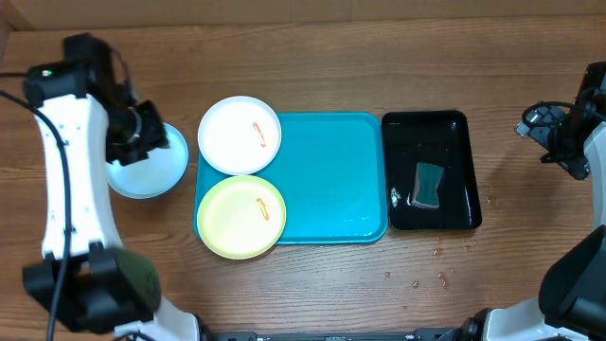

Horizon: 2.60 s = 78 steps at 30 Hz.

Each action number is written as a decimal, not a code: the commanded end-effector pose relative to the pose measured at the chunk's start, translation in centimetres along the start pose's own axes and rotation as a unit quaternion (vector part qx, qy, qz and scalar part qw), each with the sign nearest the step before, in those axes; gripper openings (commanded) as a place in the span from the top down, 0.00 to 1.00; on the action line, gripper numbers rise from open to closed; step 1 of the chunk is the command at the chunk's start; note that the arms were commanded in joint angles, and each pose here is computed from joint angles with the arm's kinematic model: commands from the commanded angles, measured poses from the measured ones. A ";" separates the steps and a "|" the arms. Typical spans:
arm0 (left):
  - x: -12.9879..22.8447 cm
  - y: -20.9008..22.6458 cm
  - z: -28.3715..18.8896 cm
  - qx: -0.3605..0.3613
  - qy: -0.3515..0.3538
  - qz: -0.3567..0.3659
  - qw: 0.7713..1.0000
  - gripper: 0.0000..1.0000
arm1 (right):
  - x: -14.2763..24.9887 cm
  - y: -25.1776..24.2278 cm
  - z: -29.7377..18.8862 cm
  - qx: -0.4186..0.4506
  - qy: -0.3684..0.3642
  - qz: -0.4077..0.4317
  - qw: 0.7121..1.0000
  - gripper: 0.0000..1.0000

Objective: Clean dirty plates on tray and stack at the side
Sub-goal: 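Reach the left gripper to the yellow plate rim and grasp it, then slide the yellow plate to the teal tray center with the left gripper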

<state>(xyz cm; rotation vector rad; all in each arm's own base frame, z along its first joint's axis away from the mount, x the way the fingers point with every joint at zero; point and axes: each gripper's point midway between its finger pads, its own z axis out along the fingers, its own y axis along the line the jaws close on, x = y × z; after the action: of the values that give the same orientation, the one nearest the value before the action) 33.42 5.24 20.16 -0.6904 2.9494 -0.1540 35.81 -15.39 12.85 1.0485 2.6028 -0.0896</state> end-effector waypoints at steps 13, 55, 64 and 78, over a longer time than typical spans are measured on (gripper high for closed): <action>8.5 0.0 3.6 -0.094 0.017 0.009 0.995 0.59 | -0.5 0.2 -0.4 -0.003 -0.010 -0.001 1.000 0.00; 12.4 5.1 15.5 -0.120 0.049 -0.035 0.991 0.90 | -0.5 0.2 -0.4 -0.003 -0.010 0.000 1.000 0.00; 13.7 4.2 16.4 -0.085 0.074 -0.012 0.994 0.96 | -0.5 0.2 -0.4 -0.003 -0.010 0.000 1.000 0.00; 15.2 -5.8 15.5 0.114 0.091 0.067 0.987 0.96 | -0.5 0.2 -0.4 -0.003 -0.010 0.000 1.000 0.00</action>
<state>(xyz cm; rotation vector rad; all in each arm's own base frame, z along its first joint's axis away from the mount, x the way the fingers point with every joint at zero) 24.01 -5.21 3.28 -0.5145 3.1027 -0.4051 35.81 -15.37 12.85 1.0479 2.6035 -0.0881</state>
